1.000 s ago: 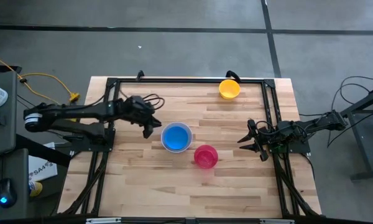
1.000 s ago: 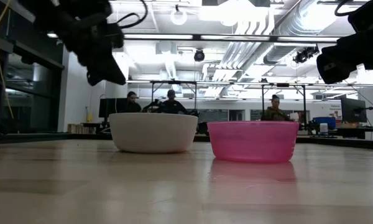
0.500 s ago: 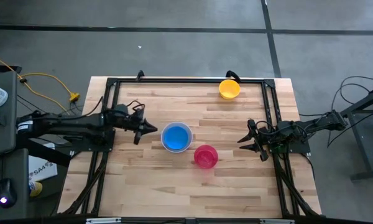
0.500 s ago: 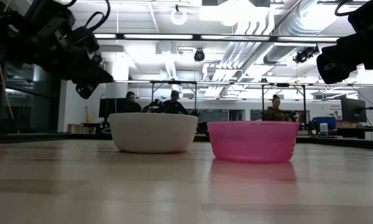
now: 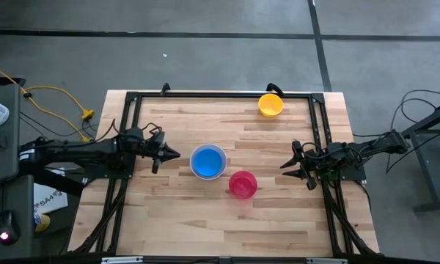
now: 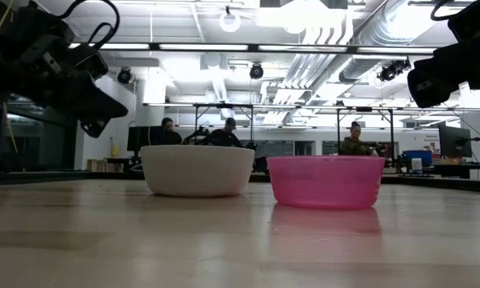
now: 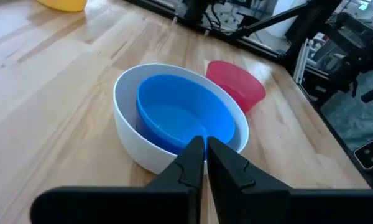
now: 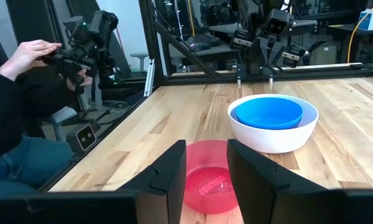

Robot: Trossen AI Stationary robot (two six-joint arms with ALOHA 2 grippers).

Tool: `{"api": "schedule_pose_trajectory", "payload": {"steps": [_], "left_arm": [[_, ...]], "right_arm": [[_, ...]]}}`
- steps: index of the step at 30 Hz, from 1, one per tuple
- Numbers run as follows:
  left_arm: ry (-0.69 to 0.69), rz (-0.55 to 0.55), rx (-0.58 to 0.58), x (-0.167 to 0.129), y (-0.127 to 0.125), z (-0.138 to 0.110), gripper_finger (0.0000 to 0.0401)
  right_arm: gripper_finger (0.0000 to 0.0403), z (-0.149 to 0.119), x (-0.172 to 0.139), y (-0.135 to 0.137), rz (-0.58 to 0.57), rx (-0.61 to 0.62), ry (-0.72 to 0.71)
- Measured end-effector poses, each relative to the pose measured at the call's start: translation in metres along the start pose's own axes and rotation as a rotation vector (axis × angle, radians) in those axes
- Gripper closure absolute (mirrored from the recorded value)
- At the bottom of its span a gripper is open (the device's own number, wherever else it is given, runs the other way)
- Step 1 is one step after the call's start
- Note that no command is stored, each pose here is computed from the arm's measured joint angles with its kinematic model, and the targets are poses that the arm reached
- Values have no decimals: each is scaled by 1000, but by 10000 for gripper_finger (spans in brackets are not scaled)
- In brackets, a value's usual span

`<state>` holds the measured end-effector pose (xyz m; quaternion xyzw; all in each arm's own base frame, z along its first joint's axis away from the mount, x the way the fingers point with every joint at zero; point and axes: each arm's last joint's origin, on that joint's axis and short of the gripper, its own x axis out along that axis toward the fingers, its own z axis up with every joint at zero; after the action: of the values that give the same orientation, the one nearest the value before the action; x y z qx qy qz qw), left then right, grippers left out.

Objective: Nest bowls inside each other
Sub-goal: Stack the yellow bowl on top of the blue bowl

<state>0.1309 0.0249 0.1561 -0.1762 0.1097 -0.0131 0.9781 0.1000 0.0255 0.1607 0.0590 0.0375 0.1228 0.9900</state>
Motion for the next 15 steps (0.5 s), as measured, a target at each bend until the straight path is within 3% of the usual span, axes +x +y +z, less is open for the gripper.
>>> {"api": "schedule_pose_trajectory", "payload": {"steps": [10,15], "left_arm": [[-53,3,97,-6,-1,-2,382],[-18,69,99,-6,2,-7,382]], "right_arm": [[293,0,0,0,0,0,0],[293,0,0,0,0,0,0]]}}
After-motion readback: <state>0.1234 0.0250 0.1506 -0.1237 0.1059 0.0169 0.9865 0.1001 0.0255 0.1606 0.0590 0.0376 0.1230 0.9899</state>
